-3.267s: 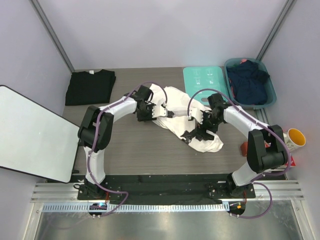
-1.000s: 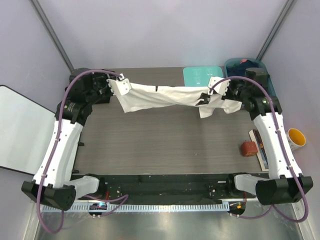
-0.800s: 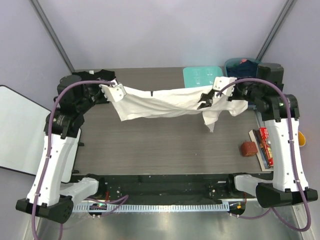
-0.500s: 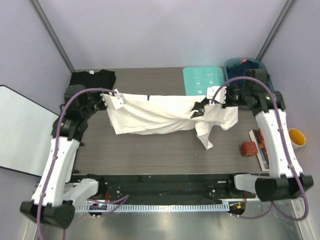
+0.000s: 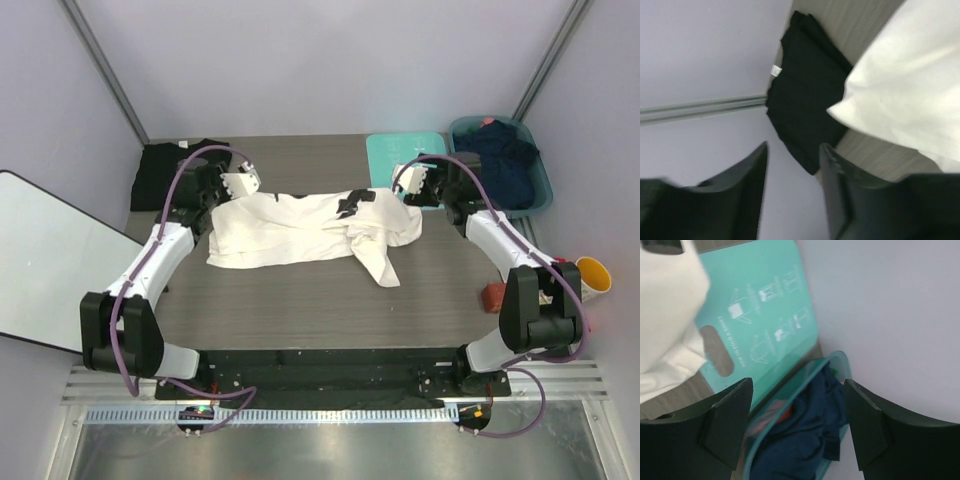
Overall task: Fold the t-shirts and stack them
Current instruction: Flatten the tshirt out
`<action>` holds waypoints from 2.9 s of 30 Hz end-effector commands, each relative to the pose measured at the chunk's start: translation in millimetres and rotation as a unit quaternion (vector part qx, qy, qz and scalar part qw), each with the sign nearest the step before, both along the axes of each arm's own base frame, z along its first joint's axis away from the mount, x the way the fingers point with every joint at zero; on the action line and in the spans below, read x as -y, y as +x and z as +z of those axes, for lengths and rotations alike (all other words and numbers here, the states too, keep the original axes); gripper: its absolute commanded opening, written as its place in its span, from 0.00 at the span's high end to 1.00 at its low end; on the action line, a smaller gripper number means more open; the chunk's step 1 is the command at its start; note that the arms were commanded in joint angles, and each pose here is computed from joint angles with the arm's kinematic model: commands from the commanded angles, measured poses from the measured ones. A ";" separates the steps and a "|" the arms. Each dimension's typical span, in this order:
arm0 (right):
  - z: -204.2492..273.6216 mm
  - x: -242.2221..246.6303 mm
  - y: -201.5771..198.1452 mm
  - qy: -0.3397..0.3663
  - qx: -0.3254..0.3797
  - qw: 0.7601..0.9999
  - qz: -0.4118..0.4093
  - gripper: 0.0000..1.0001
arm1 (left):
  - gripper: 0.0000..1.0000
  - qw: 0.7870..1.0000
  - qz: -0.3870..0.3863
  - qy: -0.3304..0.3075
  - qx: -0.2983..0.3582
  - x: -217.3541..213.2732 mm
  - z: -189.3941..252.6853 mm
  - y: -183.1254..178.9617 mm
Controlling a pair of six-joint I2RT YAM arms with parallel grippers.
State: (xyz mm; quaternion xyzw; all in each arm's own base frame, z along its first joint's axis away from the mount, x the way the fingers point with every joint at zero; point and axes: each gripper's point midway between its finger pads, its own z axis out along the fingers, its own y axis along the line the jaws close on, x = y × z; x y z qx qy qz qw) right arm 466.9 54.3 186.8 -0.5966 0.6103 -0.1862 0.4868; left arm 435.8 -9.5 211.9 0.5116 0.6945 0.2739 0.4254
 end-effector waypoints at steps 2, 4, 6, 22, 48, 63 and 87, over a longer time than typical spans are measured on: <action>77.9 -2.0 -21.4 0.070 0.055 0.996 -0.025 0.22 | 0.30 0.995 0.028 -0.035 0.093 -5.6 48.7 3.6; 55.3 -26.8 -66.5 0.071 -0.059 0.994 0.056 0.22 | 0.23 0.996 0.019 -0.036 0.081 -2.9 42.7 -5.1; 40.1 -48.2 -97.3 0.074 -0.126 0.984 0.104 0.24 | 0.23 0.997 0.002 -0.042 0.066 2.9 36.4 -11.5; -20.0 -153.6 -113.5 0.108 -0.246 0.947 0.177 0.39 | 0.32 0.978 -0.131 -0.043 -0.154 46.6 -69.1 -88.2; -82.0 -210.5 -81.1 0.093 -0.289 0.934 0.191 0.43 | 0.36 0.984 -0.086 -0.064 -0.141 43.1 -69.7 -80.5; -101.1 -196.1 -79.0 0.056 -0.298 0.939 0.166 0.94 | 0.33 0.976 -0.101 -0.069 -0.179 51.0 -100.4 -75.7; -90.7 -199.4 -65.3 0.057 -0.278 0.945 0.161 0.95 | 0.34 0.977 -0.092 -0.023 -0.191 29.3 -149.2 -56.1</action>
